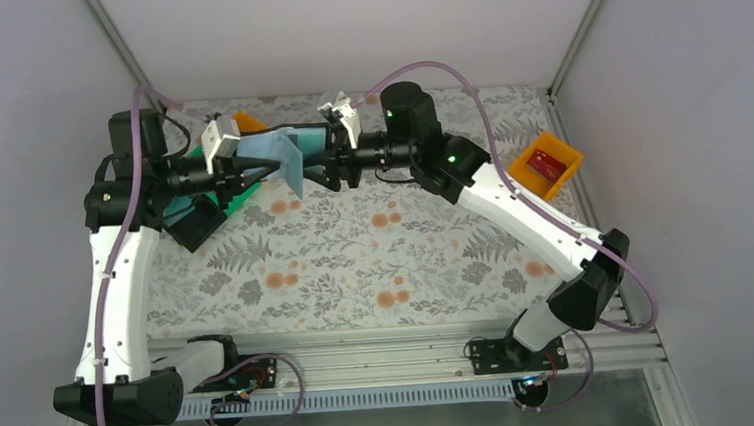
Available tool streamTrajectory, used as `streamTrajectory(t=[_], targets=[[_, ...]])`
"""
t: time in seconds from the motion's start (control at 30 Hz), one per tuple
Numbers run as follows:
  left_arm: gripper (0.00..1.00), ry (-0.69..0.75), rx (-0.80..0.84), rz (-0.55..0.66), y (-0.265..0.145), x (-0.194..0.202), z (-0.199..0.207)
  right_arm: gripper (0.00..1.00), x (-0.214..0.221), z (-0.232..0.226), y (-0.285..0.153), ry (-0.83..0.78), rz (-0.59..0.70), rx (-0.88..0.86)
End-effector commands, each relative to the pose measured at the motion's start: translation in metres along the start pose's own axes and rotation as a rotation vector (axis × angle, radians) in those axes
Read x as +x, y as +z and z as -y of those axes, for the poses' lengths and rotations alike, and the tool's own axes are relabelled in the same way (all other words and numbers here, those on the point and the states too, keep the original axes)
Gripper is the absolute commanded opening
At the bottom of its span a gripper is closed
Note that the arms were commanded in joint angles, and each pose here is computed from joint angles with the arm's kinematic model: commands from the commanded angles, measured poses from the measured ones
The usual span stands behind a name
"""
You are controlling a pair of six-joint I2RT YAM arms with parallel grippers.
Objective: Take the credit cards out of the card holder
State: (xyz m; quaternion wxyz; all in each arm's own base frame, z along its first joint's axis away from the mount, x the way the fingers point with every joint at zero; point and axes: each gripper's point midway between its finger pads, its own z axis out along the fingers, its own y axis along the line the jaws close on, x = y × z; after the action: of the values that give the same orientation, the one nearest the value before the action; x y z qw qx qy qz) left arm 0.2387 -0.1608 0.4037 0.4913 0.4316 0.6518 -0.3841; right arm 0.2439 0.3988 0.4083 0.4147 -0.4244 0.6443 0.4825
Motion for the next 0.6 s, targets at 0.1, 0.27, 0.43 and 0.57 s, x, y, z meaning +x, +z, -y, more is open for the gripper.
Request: streamTrajectory(t=[0.1, 0.27, 0.43, 0.57], targets=[[0.11, 0.062, 0.073, 0.046, -0.004, -0.012, 0.022, 0.36, -0.018, -0.007, 0.007, 0.017, 0.051, -0.003], [0.98, 0.076, -0.083, -0.014, -0.006, -0.013, -0.005, 0.05, -0.016, 0.027, 0.002, 0.164, 0.052, 0.199], [1.00, 0.069, -0.222, -0.059, -0.008, -0.010, -0.033, 0.04, 0.003, 0.068, -0.004, 0.326, 0.018, 0.469], [1.00, 0.046, -0.241, -0.074, -0.002, -0.004, -0.042, 0.04, 0.000, 0.067, 0.006, 0.311, 0.016, 0.576]])
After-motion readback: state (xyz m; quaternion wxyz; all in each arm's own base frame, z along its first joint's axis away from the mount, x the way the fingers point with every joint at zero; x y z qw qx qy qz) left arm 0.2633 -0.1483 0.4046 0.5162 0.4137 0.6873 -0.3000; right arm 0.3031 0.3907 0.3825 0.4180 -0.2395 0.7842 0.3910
